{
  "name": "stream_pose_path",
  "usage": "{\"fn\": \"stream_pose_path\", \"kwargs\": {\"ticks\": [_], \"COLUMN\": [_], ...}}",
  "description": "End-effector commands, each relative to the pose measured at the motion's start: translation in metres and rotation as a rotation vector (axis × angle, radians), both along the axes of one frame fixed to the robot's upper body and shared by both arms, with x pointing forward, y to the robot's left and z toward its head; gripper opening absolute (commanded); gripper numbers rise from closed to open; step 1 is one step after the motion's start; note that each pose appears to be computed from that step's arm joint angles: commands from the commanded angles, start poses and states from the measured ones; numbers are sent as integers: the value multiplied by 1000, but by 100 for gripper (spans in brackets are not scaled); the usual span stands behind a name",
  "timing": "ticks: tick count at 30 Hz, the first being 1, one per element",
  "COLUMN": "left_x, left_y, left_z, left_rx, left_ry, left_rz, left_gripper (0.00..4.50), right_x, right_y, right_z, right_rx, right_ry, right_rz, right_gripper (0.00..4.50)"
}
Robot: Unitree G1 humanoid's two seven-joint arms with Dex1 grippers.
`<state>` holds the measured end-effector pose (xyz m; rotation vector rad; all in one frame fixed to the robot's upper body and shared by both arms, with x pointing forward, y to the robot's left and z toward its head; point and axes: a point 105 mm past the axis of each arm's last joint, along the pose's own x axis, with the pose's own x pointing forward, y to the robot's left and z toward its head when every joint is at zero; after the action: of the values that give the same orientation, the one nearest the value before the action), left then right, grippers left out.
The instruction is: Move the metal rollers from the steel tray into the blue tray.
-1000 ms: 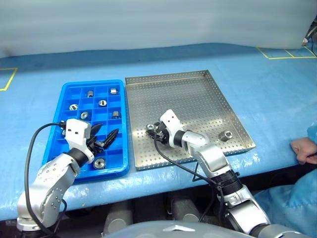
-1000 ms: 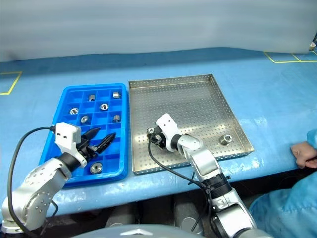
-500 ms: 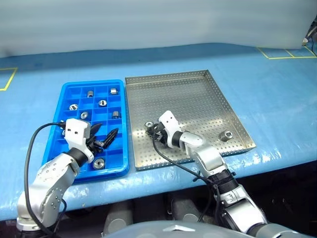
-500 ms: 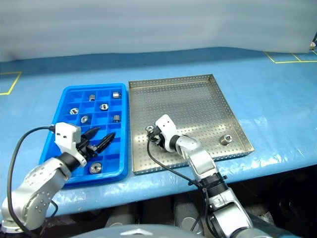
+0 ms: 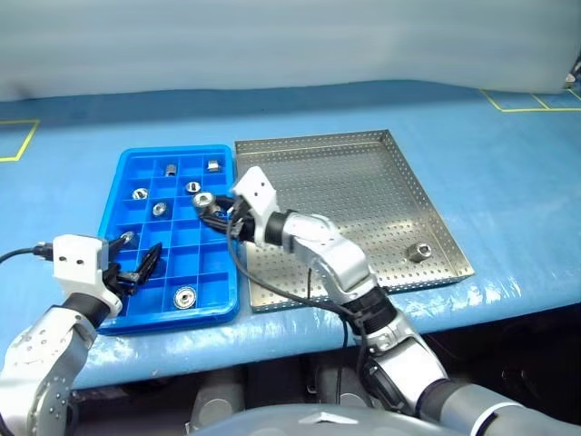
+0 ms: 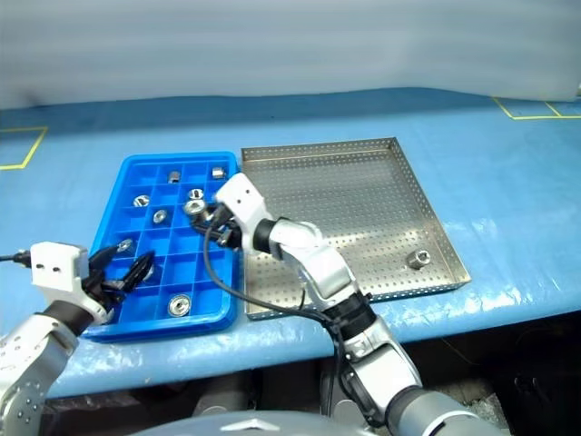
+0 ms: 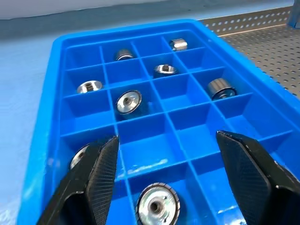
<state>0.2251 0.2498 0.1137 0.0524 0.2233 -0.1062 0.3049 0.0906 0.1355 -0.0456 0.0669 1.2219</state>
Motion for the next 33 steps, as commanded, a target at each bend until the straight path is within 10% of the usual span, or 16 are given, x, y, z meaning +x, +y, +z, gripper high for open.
{"fn": "stream_pose_path", "kwargs": {"ticks": [1, 12, 18, 20, 33], "left_x": [-3, -11, -7, -4, 33], "left_y": [-10, -21, -23, -27, -108], "left_z": [14, 4, 5, 4, 9], "left_rx": [17, -17, -23, -32, -167], "left_ry": [-66, -39, -39, -40, -106], "left_rz": [-17, -12, -24, -41, -367], "left_gripper": [362, 362, 362, 362, 362], "right_x": [0, 15, 16, 19, 48], "right_y": [15, 31, 27, 19, -179], "right_z": [7, -27, -13, -6, 0], "right_rx": [13, -76, -14, 10, -319], "right_ry": [-49, 14, -26, -47, -201], "right_rz": [41, 47, 30, 7, -581], "right_gripper": [163, 163, 365, 365, 365]}}
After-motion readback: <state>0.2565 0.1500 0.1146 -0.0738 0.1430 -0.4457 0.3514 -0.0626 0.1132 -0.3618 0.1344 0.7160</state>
